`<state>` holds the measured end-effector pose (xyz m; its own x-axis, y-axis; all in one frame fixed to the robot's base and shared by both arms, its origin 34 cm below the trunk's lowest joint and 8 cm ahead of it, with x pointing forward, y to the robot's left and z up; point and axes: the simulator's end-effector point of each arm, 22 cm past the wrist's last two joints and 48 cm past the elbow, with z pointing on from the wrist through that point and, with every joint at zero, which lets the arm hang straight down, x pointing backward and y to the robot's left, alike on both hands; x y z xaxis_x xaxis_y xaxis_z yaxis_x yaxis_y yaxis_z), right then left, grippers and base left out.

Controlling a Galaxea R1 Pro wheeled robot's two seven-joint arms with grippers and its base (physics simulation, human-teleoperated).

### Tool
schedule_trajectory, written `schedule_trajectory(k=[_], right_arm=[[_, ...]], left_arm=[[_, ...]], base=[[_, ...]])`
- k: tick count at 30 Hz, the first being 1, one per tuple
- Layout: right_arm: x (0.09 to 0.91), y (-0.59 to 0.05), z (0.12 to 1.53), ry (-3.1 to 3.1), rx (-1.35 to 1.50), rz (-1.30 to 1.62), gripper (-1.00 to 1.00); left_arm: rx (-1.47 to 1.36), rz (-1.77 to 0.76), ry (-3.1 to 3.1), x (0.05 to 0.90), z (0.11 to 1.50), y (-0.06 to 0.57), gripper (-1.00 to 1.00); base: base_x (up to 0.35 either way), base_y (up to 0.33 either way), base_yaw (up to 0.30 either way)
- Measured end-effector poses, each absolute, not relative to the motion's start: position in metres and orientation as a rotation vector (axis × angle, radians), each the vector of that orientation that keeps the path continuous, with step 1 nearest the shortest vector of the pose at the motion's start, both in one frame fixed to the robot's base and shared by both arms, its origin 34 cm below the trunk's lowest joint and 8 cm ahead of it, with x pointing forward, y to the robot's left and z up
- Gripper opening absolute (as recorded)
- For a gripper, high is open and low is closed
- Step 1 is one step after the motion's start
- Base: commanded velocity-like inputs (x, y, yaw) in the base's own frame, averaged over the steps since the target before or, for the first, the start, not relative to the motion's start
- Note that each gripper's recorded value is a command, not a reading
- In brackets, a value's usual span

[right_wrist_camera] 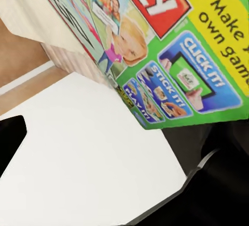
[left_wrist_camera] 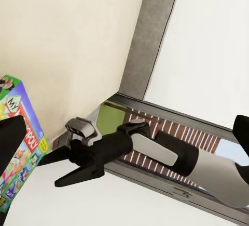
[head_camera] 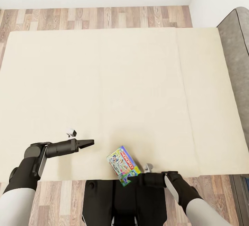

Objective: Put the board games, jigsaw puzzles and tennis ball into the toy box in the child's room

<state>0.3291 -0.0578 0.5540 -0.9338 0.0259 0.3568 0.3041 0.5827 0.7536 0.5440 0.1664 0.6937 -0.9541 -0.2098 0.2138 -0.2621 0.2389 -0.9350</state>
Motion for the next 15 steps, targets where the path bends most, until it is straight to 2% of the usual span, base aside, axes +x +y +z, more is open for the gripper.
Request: schedule_trajectory(k=[15], right_arm=[[0.360, -0.040, 0.567, -2.485, -0.278, -1.362, 1.00]], left_arm=[[0.464, 1.853, -2.438, 0.544, 0.694, 0.166, 1.00]], base=[[0.000, 0.000, 0.000]])
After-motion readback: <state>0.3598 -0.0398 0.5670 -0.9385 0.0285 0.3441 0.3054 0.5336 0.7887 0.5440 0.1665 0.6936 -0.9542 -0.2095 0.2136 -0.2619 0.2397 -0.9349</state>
